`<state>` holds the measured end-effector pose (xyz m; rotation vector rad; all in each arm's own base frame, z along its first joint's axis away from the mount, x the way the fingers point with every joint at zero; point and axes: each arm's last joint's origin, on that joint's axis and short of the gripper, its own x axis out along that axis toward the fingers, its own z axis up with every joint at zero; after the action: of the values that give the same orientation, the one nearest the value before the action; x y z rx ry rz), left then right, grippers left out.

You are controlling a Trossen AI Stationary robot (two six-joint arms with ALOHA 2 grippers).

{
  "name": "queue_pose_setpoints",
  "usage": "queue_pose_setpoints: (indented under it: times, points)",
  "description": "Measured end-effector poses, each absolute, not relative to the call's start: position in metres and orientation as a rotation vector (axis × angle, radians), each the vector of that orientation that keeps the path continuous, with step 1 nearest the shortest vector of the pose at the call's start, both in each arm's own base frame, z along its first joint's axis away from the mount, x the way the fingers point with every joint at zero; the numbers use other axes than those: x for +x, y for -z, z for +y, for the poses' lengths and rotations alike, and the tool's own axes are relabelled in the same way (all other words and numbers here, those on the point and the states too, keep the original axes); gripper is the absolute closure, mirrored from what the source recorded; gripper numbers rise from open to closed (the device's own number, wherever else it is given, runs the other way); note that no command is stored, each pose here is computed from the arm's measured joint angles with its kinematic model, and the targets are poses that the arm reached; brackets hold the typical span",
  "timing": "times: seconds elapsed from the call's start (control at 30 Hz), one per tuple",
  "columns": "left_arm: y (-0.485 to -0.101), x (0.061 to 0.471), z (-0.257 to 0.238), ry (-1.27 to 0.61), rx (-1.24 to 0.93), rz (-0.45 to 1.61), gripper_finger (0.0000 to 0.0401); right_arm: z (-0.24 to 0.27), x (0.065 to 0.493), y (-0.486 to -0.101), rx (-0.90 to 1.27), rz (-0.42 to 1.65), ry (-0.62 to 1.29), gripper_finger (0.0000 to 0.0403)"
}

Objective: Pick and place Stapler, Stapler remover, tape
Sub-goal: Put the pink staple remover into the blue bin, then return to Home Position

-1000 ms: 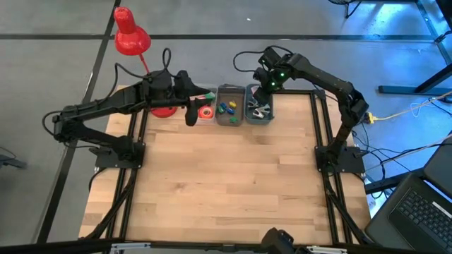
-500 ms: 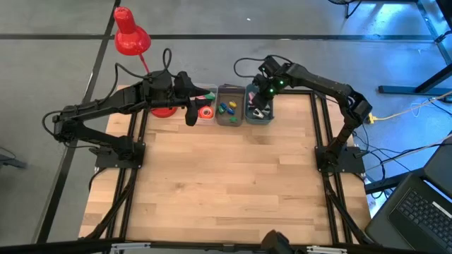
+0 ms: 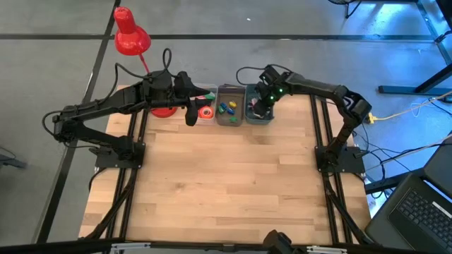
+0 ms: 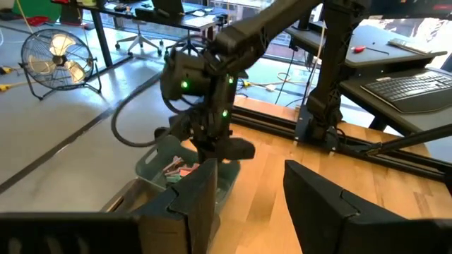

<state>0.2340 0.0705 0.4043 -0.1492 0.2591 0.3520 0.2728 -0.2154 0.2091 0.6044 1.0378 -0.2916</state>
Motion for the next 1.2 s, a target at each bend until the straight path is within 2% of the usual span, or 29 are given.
queue_pose_setpoints:
  times: [0.23, 0.37, 0.43, 0.67, 0.77, 0.83, 0.93, 1.03, 1.2]
  points:
    - [-0.404, 0.234, 0.071, -0.352, -0.149, 0.26, 0.0242, -0.214, 0.262, -0.182, 0.613, 1.057, 0.361, 0.0376]
    - [-0.404, 0.234, 0.071, -0.352, -0.149, 0.26, 0.0246, -0.214, 0.259, -0.179, 0.624, 1.078, 0.399, 0.037]
    - [-0.404, 0.234, 0.071, -0.352, -0.149, 0.26, 0.0246, -0.214, 0.26, -0.182, 0.641, 1.07, 0.412, 0.0337]
    - [-0.404, 0.234, 0.071, -0.352, -0.149, 0.26, 0.0242, -0.218, 0.264, -0.221, 0.626, 1.009, 0.422, 0.0171]
    - [-0.404, 0.234, 0.071, -0.352, -0.149, 0.26, 0.0245, -0.215, 0.26, -0.24, 0.602, 0.998, 0.453, 0.0125]
    - [-0.404, 0.234, 0.071, -0.352, -0.149, 0.26, 0.0246, -0.209, 0.253, -0.25, 0.629, 0.997, 0.467, 0.0108]
    - [-0.404, 0.234, 0.071, -0.352, -0.149, 0.26, 0.0245, -0.189, 0.247, -0.268, 0.668, 0.983, 0.475, 0.0103]
    - [-0.404, 0.234, 0.071, -0.352, -0.149, 0.26, 0.0242, -0.155, 0.243, -0.284, 0.656, 0.96, 0.52, 0.0119]
    - [-0.404, 0.234, 0.071, -0.352, -0.149, 0.26, 0.0244, -0.095, 0.224, -0.296, 0.676, 0.862, 0.638, 0.0193]
